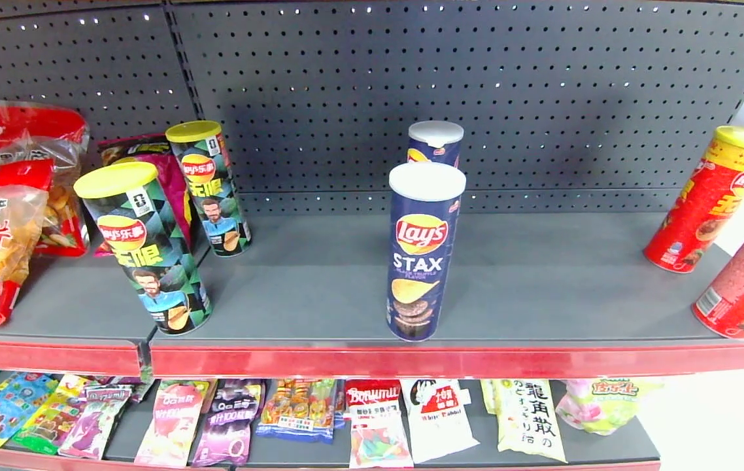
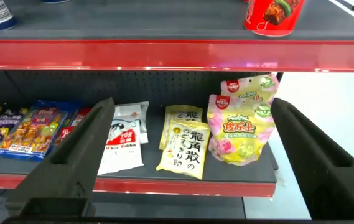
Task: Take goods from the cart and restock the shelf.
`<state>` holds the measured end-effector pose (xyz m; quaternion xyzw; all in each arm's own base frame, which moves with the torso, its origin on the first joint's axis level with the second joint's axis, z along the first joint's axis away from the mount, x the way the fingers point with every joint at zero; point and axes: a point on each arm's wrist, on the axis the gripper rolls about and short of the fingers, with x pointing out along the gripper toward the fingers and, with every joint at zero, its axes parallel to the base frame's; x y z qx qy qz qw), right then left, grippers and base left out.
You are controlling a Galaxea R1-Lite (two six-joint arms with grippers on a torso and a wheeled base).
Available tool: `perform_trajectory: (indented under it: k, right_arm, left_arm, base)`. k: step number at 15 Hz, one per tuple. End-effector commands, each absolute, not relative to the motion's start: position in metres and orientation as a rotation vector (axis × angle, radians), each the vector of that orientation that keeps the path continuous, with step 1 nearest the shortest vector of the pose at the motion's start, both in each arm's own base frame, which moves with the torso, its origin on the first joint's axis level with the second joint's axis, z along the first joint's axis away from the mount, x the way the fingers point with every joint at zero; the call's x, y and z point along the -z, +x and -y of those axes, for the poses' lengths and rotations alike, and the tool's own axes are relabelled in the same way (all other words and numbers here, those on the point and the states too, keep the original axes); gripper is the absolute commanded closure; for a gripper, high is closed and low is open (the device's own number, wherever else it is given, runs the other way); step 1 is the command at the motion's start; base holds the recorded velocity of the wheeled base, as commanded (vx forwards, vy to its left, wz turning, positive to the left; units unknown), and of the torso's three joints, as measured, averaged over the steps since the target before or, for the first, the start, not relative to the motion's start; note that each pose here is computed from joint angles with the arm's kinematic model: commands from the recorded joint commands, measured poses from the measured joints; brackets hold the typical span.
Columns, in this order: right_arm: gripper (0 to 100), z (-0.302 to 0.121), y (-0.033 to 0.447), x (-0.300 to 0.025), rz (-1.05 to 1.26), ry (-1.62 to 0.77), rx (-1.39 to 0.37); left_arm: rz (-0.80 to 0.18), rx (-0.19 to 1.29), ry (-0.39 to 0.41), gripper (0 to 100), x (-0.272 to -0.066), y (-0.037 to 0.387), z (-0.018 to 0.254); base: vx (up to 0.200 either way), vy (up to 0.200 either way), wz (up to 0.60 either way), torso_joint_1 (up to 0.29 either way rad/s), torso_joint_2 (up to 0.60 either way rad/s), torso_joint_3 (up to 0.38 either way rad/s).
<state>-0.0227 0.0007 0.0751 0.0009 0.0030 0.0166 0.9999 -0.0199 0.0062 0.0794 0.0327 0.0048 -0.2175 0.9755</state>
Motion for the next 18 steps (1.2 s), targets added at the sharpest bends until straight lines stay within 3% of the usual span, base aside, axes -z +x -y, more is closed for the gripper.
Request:
perform_trajectory:
  k: [1,2,3,5,7,11,16,18]
  right_arm:
    - [0,-0.001,-0.023,-0.075,-0.008,0.002,-0.034]
    - [0,-0.001,-0.023,-0.075,-0.008,0.002,-0.034]
    - [0,-0.001,-0.023,-0.075,-0.006,0.0,-0.034]
    - [0,-0.001,-0.023,-0.075,-0.008,0.002,-0.034]
    - [0,-0.001,-0.023,-0.075,-0.006,0.002,-0.034]
    - [0,-0.001,-0.023,-0.075,-0.005,0.002,-0.034]
    - [0,-0.001,-0.023,-0.075,-0.008,0.002,-0.034]
    - [0,-0.001,-0.023,-0.075,-0.006,0.002,-0.034]
  left_arm:
    - [0.023,0.459,-0.046,0,-0.145,-0.018,-0.006]
    - [-0.01,0.467,-0.122,0,-0.171,-0.009,-0.002]
    - [-0.03,0.495,-0.095,0,-0.205,0.009,0.006]
    - [-0.115,0.575,-0.044,0,-0.238,0.05,0.025]
    - [-0.185,0.658,0.02,0,-0.237,0.088,0.043]
    - [-0.26,0.755,0.056,0,-0.226,0.116,0.066]
    - [-0.43,0.67,0.095,0,-0.202,0.158,0.087]
    - [-0.444,0.685,0.101,0,-0.196,0.173,0.1]
  base:
    - [0.0,0.0,0.0,0.0,0.0,0.0]
    - [0.0,0.0,0.0,0.0,0.0,0.0]
    - [0.0,0.0,0.0,0.0,0.0,0.0]
    - [0.0,0.0,0.0,0.0,0.0,0.0]
    - [0.0,0.0,0.0,0.0,0.0,0.0]
    - [0.0,0.0,0.0,0.0,0.0,0.0]
    - [0.0,0.0,0.0,0.0,0.0,0.0]
    - [0.0,0.0,0.0,0.0,0.0,0.0]
